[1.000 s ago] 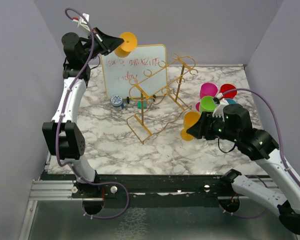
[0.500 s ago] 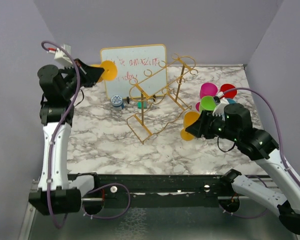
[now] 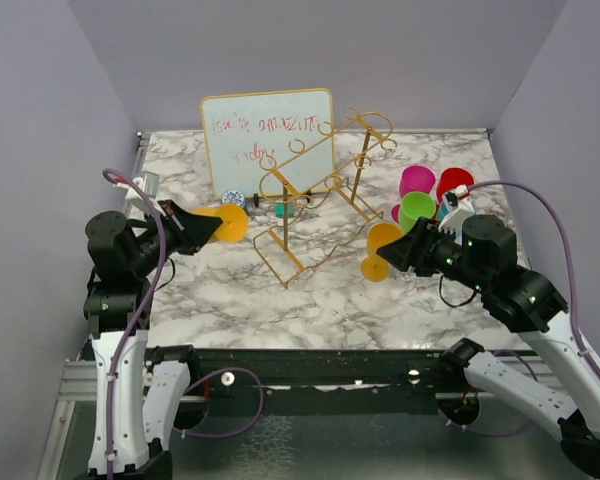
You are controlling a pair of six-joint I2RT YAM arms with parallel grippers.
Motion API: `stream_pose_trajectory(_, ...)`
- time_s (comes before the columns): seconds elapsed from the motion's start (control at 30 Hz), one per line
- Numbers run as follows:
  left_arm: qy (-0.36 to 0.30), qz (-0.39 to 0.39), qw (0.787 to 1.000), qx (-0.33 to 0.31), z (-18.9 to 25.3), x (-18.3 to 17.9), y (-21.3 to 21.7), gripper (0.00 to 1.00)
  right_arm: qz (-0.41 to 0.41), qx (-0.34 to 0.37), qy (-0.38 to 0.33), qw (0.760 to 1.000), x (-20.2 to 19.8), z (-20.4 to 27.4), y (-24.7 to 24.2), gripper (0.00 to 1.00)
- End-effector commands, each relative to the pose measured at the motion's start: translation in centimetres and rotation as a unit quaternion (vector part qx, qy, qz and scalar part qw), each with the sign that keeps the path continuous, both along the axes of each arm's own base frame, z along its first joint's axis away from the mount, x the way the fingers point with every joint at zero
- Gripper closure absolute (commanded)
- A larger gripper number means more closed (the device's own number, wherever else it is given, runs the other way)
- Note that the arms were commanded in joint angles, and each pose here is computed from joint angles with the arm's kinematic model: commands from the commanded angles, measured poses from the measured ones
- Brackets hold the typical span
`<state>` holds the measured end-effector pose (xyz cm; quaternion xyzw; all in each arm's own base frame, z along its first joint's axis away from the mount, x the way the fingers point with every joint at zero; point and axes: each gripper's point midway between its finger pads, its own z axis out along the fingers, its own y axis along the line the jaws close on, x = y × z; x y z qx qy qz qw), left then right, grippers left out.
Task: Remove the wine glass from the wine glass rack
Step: Pick up the wine glass from the wine rack, then place the wine glass at the center of the board.
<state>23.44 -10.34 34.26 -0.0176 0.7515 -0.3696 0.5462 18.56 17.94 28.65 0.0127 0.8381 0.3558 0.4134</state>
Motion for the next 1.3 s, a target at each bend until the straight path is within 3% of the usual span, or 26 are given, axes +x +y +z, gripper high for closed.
stream_pose_trajectory(0.0, 0.033, -0.101, 0.993, -0.046, -1.7, -4.1, -3.0, 1.00, -0.034, 0.022, -0.021, 0.999, 0.7, 1.0, -0.5, 0.45)
stream_pose_trajectory(0.3, 0.066, -0.202, 0.974, -0.082, -4.5, -8.3, -5.3, 1.00, 0.033, 0.067, -0.018, 0.997, 0.4, 1.2, 2.5, 0.45)
stream_pose_trajectory(0.63, 0.066, -0.259, 0.961, -0.074, -3.9, -7.9, -6.4, 1.00, 0.091, 0.071, 0.006, 0.993, -0.2, 0.3, 4.5, 0.45)
stream_pose_trajectory(0.83, 0.072, -0.359, 0.929, -0.060, -2.8, -9.6, -10.4, 1.00, 0.101, 0.071, 0.001, 0.992, -0.4, 0.0, 4.6, 0.42)
stream_pose_trajectory(1.07, 0.009, -0.464, 0.885, -0.045, -0.6, -12.1, -16.5, 1.00, 0.066, 0.061, 0.016, 0.996, -0.1, -1.4, 3.7, 0.41)
stream_pose_trajectory(1.27, -0.070, -0.560, 0.822, -0.076, 1.6, -15.3, -17.9, 1.00, 0.069, 0.059, 0.024, 0.996, -0.8, -1.4, 3.3, 0.33)
